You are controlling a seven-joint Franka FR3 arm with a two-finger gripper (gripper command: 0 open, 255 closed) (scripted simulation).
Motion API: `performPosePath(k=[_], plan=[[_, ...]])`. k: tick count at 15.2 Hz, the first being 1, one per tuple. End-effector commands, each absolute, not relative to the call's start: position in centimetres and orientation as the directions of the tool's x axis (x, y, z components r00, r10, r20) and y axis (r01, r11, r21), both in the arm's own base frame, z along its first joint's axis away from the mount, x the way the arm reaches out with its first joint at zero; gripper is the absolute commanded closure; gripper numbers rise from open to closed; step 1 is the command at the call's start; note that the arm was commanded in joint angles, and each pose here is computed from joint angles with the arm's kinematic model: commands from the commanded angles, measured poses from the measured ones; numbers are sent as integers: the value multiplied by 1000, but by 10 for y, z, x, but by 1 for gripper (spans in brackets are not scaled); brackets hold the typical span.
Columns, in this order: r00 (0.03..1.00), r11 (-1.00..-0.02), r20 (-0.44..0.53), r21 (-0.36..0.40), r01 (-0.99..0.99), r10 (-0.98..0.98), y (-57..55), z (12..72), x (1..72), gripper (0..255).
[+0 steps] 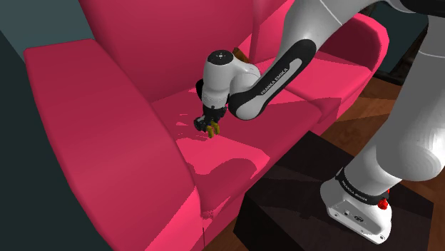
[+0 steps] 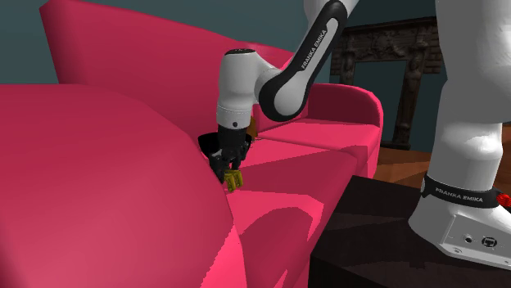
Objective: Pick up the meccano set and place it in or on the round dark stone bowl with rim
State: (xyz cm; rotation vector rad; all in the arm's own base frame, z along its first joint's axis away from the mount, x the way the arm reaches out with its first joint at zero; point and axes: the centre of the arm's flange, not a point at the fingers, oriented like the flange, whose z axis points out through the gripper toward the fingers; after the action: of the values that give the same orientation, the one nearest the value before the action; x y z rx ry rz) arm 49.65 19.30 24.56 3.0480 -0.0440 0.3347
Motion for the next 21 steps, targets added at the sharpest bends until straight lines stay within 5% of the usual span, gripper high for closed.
performPosePath(k=[1, 21], plan=[[976, -997, 218, 71, -37, -20, 193, 251, 497, 255], [976, -997, 218, 71, -37, -20, 193, 356, 497, 255]])
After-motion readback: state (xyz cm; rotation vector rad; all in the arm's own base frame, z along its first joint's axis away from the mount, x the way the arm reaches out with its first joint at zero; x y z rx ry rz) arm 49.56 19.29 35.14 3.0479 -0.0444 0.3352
